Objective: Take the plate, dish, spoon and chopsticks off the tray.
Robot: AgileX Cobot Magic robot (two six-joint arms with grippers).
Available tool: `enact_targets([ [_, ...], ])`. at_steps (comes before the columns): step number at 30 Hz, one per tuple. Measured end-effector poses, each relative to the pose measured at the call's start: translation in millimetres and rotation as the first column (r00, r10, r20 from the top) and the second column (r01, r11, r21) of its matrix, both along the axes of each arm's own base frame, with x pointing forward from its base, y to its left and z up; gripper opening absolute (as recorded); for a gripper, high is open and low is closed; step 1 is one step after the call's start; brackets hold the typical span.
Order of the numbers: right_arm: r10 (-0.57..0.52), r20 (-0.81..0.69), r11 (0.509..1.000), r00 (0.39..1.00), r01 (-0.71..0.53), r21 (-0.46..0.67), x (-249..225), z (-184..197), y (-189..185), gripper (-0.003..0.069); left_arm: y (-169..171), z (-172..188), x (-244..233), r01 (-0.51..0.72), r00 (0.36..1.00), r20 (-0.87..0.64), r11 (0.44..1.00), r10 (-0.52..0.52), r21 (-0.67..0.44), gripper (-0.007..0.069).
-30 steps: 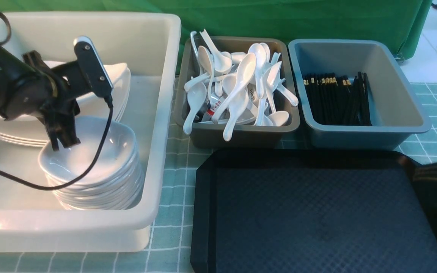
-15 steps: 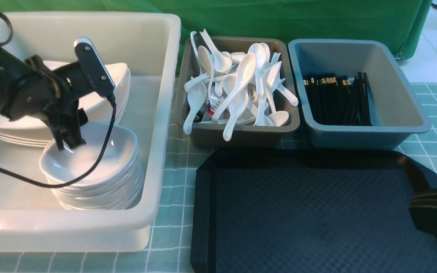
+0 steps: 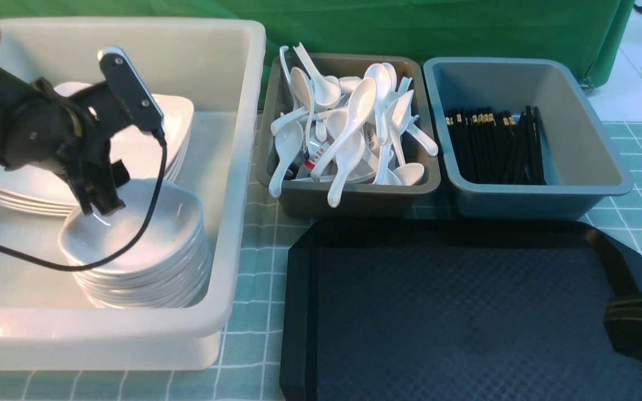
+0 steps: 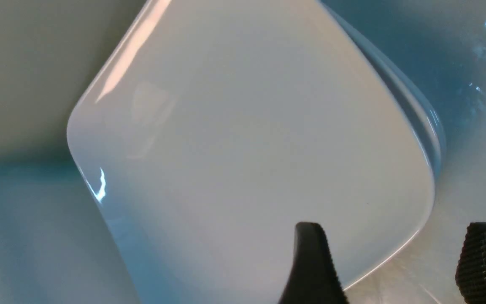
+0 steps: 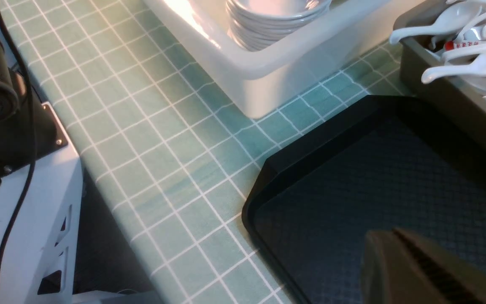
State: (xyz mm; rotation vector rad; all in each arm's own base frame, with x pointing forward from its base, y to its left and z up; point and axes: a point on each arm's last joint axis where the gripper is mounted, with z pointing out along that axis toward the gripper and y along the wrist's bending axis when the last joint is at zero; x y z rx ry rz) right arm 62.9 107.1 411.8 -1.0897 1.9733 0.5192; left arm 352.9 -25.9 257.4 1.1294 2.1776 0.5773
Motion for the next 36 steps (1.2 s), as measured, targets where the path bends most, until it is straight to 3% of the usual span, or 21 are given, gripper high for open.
enact_targets([
  [5, 0.000, -0.001, 1.000, 1.000, 0.000, 0.000, 0, 0, 0, 0.0026, 1, 11, -8, -0.024, 1.000, 0.003, 0.999, 0.024, -0.022, 0.0444],
  [8, 0.000, 0.000, 1.000, 1.000, 0.000, 0.000, 0, 0, 0, 0.0029, 0, 27, -17, -0.048, 0.998, 0.035, 0.995, 0.051, -0.089, 0.0444],
  [12, -0.004, 0.009, 1.000, 1.000, 0.004, -0.004, 1, 0, 0, 0.0035, -5, 81, -53, -0.073, 0.981, 0.149, 0.943, 0.127, -0.326, 0.0438],
  [13, -0.004, 0.010, 1.000, 1.000, 0.004, -0.005, 1, 0, 0, 0.0035, -6, 84, -55, -0.072, 0.979, 0.153, 0.937, 0.131, -0.341, 0.0436],
  [15, -0.007, 0.018, 1.000, 1.000, 0.007, -0.009, 1, 0, -1, 0.0042, -11, 123, -100, -0.034, 0.957, 0.216, 0.817, 0.192, -0.575, 0.0349],
  [17, -0.011, 0.026, 1.000, 1.000, 0.011, -0.012, 2, 0, -1, 0.0044, -13, 135, -128, 0.010, 0.947, 0.247, 0.750, 0.205, -0.661, 0.0269],
  [19, -0.014, 0.032, 1.000, 0.999, 0.014, -0.015, 3, 0, -1, 0.0045, -13, 147, -174, 0.102, 0.923, 0.319, 0.661, 0.217, -0.743, 0.0127],
  [22, -0.022, 0.048, 1.000, 0.999, 0.023, -0.019, 4, 1, -2, 0.0046, -11, 133, -233, 0.199, 0.896, 0.386, 0.580, 0.220, -0.790, 0.0022],
  [27, -0.031, 0.045, 0.999, 0.999, 0.031, -0.015, 4, 1, -2, 0.0049, -9, 93, -271, 0.241, 0.886, 0.401, 0.508, 0.234, -0.827, 0.0009],
  [36, -0.048, 0.027, 0.999, 0.998, 0.048, -0.002, 4, 1, -2, 0.0056, -5, 53, -299, 0.292, 0.857, 0.457, 0.505, 0.240, -0.813, 0.0010],
])
